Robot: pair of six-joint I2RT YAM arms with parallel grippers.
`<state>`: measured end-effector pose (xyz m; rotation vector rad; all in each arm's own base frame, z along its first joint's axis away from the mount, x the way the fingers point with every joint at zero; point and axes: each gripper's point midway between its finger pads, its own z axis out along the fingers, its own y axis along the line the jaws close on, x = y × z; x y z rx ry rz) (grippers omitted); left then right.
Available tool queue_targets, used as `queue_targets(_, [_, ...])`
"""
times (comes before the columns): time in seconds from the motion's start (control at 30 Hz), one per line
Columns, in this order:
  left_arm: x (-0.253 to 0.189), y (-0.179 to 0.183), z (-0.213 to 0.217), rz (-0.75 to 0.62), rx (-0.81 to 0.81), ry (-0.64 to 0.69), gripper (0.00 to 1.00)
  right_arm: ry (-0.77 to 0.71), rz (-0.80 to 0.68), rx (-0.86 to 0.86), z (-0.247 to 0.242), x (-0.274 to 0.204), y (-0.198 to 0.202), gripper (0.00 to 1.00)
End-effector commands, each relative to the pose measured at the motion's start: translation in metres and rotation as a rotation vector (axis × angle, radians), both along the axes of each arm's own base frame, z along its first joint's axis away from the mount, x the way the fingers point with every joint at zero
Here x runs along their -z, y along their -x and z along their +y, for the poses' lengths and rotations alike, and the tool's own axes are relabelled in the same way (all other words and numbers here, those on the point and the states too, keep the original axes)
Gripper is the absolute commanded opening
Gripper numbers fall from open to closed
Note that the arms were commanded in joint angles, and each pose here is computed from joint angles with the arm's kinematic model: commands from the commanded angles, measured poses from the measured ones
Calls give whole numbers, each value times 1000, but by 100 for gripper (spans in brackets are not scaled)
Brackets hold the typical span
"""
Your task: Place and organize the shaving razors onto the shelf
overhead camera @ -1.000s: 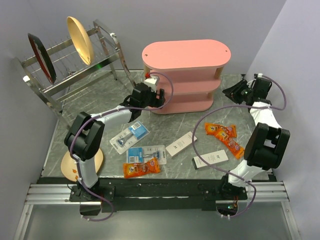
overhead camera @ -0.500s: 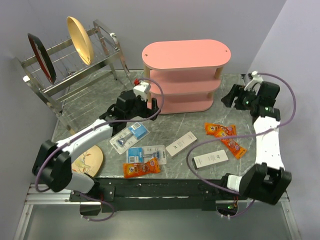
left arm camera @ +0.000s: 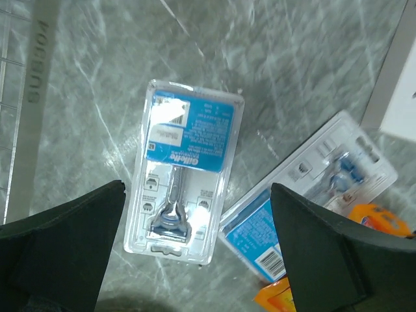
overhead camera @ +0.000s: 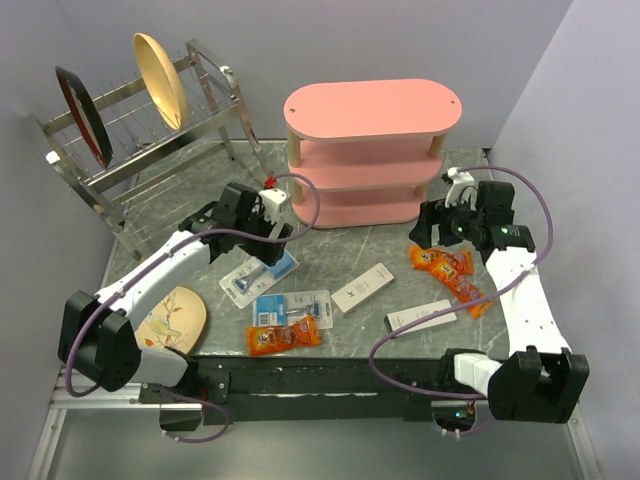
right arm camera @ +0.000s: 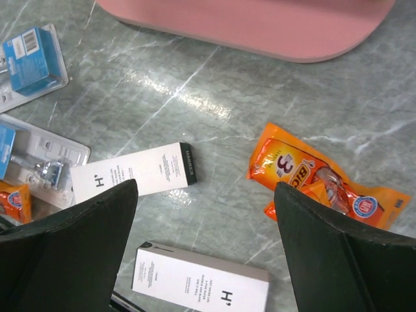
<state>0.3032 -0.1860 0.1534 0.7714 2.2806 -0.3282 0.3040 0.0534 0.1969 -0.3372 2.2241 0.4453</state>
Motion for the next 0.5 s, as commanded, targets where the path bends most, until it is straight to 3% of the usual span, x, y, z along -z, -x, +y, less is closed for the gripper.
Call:
queue_targets(0.0, [25, 5, -2, 66, 106, -64, 99, -9, -63, -48, 12, -28, -11, 93])
queue_targets(0.13, [57, -7, 3, 213, 81, -189, 100, -7, -53, -66, 13, -31, -10, 94])
queue_targets(0.47, [89, -29, 3, 264, 53, -281, 100, -31, -47, -87, 20, -25, 2, 95])
